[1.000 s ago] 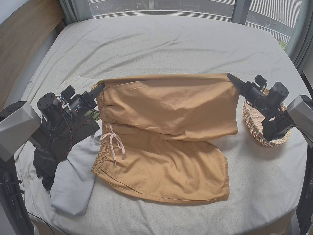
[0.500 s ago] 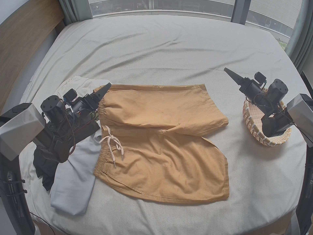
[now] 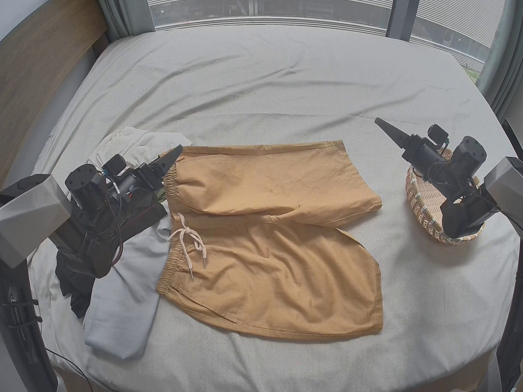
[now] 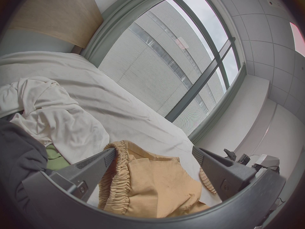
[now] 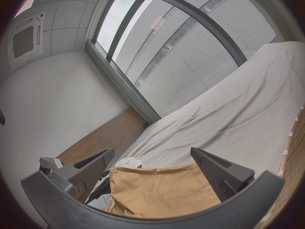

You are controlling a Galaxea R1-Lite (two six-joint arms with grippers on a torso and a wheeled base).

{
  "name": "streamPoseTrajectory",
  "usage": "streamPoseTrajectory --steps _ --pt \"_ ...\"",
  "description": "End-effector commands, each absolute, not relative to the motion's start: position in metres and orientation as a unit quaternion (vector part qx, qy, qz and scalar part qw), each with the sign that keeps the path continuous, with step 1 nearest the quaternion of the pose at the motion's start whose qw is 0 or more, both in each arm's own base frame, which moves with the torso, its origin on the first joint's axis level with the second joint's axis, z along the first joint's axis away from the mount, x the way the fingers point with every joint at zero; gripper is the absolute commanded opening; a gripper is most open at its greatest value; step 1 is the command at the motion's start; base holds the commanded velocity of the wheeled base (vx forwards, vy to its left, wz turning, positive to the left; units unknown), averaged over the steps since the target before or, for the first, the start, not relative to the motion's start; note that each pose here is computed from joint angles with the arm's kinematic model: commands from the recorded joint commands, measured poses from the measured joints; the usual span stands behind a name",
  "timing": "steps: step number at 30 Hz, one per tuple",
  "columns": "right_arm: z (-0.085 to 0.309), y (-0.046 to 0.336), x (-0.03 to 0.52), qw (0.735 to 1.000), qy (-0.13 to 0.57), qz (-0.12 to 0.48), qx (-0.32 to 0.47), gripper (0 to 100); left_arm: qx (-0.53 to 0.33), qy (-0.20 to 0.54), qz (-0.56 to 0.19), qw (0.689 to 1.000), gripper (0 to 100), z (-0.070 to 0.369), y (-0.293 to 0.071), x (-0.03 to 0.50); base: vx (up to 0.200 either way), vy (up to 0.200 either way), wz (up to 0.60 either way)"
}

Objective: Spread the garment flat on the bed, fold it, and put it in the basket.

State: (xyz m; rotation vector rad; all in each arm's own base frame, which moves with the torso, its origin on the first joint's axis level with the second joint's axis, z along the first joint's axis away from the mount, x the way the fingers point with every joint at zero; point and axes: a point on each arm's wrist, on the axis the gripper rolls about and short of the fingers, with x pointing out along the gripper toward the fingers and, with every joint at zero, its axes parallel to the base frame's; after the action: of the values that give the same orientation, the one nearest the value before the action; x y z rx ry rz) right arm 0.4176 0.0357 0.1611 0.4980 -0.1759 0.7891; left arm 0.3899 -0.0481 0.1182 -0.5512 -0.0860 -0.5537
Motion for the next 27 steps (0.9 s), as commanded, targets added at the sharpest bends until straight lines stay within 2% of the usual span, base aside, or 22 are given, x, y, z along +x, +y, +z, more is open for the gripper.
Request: streamPoseTrajectory --steps 1,8,11,19,27 --pt "0.157 0.037 0.407 0.890 -0.078 0.380 0.240 100 -0.269 -0.042 -0.270 0.924 100 0.128 -0.045 0.375 0.000 0.000 0.00" --pt "0.136 0.037 0.379 0.908 -0.040 0.364 0.202 100 -0.264 -0.017 -0.257 0.929 100 0.128 -0.037 0.345 0.000 0.000 0.00" --pt "0.117 0.036 0.357 0.917 -0.002 0.354 0.184 100 -0.253 0.013 -0.260 0.932 100 0.124 -0.032 0.318 0.000 0.000 0.00" --pt "0.082 0.034 0.337 0.917 0.072 0.339 0.197 100 -0.250 0.047 -0.276 0.927 100 0.112 -0.030 0.307 0.000 0.000 0.00" --pt "0.068 0.034 0.325 0.916 0.100 0.342 0.183 100 -0.242 0.065 -0.280 0.927 100 0.103 -0.037 0.305 0.000 0.000 0.00"
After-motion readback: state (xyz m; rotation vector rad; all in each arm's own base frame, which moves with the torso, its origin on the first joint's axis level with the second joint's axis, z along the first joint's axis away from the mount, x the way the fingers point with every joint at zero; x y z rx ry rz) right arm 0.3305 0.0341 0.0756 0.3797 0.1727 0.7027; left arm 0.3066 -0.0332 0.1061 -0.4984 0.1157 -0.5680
